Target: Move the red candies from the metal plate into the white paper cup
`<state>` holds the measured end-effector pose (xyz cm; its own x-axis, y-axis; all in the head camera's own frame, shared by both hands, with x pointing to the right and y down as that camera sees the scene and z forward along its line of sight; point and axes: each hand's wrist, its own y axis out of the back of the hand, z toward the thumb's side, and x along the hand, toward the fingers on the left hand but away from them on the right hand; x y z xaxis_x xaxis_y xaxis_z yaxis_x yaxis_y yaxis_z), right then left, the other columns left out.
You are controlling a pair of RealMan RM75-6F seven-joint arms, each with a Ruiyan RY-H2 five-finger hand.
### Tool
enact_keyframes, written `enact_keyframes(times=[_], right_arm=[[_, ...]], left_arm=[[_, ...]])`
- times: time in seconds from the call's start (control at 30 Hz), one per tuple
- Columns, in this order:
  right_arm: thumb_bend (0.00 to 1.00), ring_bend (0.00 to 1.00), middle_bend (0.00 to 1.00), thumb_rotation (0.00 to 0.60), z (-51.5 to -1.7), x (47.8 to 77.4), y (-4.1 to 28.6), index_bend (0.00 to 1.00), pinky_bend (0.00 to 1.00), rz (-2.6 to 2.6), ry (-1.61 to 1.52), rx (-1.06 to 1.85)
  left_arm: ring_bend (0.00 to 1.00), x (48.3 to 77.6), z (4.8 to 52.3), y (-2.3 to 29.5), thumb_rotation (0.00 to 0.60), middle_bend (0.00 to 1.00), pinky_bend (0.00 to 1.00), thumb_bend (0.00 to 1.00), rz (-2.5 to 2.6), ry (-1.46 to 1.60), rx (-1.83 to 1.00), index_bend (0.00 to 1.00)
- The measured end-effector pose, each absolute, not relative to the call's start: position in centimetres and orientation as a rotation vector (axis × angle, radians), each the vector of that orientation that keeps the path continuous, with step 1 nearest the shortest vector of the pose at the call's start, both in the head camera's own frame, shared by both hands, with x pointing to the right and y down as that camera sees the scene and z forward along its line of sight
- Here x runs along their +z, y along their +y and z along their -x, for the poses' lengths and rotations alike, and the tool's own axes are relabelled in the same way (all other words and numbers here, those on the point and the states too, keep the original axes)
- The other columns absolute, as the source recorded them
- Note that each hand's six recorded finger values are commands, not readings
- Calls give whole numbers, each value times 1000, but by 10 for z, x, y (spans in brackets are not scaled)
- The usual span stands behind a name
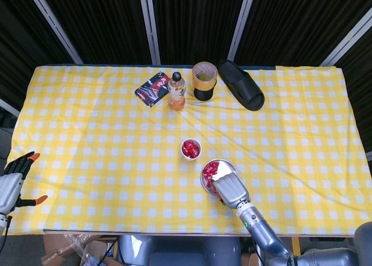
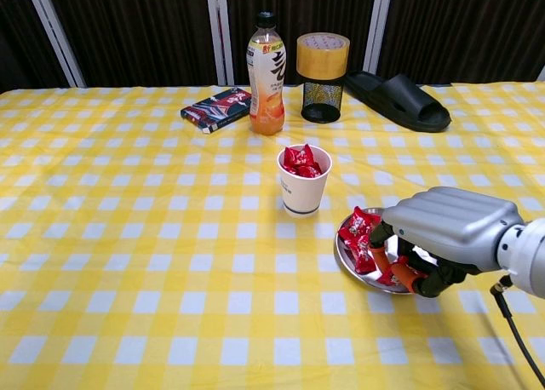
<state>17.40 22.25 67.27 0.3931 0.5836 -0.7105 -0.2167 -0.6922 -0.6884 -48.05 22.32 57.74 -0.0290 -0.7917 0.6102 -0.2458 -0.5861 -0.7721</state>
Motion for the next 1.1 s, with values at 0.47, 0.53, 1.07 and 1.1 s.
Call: enact_keyframes(times=[0.47,0.53,1.07,1.1], right_arm=[[642,942,829,600,-162,621,178,526,998,1887,-475,1277],[641,942,829,600,-155,611,167,526,998,1881,-499,1246],[641,942,829,600,-108,614,114,526,998,1893,-511,1211],[641,942,829,600,-107,617,112,526,998,1892,-510,1216]], left_arm=[[0,577,481,223,600,0,0,65,1820,1091,-1655,24],[0,578,481,223,600,0,0,65,1823,1091,-1658,24],[0,581,483,223,600,0,0,65,1852,1081,-1690,23],[0,582,483,223,600,0,0,65,1854,1081,-1690,23]])
